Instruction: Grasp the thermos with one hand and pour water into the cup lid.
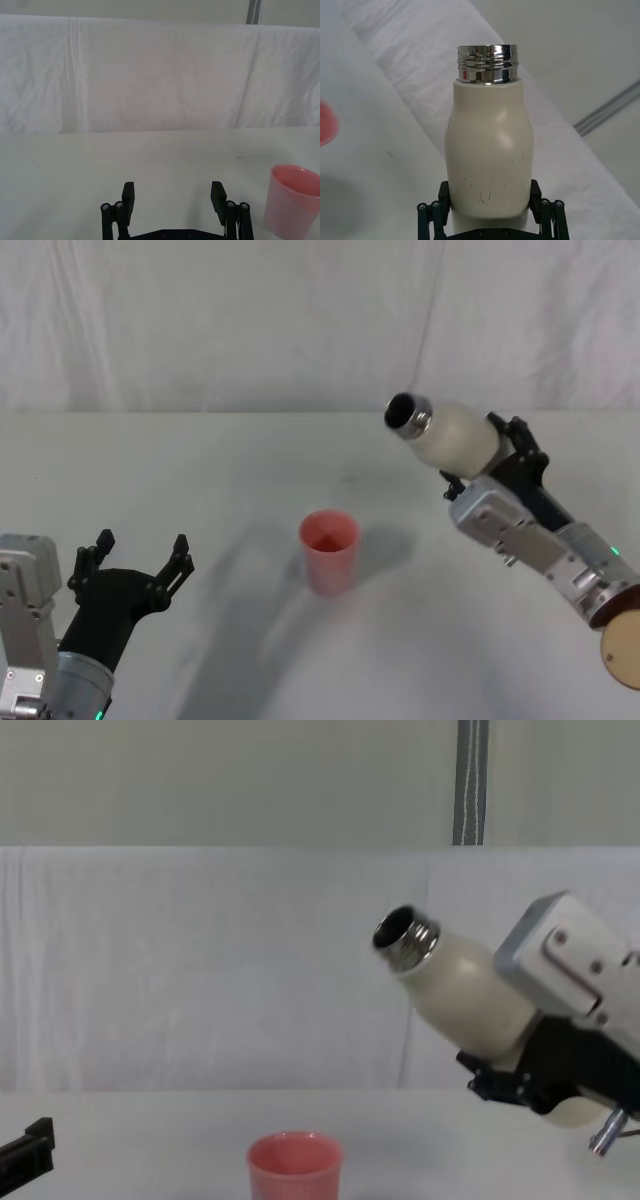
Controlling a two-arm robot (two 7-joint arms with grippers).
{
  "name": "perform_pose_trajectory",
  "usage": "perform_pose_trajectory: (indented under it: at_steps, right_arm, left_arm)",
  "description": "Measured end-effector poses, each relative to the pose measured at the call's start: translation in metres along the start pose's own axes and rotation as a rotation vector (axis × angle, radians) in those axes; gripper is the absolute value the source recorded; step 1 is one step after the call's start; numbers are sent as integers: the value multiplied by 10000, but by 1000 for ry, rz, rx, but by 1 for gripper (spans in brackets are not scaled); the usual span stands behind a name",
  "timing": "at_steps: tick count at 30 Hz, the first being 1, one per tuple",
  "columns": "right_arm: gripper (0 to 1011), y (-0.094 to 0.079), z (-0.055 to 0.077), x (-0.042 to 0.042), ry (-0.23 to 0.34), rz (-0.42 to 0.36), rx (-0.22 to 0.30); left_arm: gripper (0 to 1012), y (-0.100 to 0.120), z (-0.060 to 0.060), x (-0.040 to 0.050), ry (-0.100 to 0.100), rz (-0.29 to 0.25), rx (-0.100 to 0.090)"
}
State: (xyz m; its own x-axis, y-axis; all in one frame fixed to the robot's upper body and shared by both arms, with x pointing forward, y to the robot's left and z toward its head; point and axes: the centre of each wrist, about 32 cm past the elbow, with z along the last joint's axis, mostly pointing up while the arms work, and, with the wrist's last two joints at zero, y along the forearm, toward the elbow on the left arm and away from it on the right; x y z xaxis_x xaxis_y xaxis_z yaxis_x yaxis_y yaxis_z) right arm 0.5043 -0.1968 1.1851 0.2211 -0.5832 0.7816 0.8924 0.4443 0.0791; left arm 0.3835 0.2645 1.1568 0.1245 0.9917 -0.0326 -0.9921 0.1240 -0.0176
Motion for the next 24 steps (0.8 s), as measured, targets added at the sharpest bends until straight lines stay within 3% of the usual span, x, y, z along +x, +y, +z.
perform_pose_trajectory:
  at_steps: [14, 24]
  right_arm:
    - [950, 44, 77, -109, -183, 81, 18]
    - [950, 81, 99, -173, -225, 106, 13]
  left_arm:
    - [1001, 0, 0, 0, 0, 0, 0]
    - [1001, 0, 0, 0, 0, 0, 0]
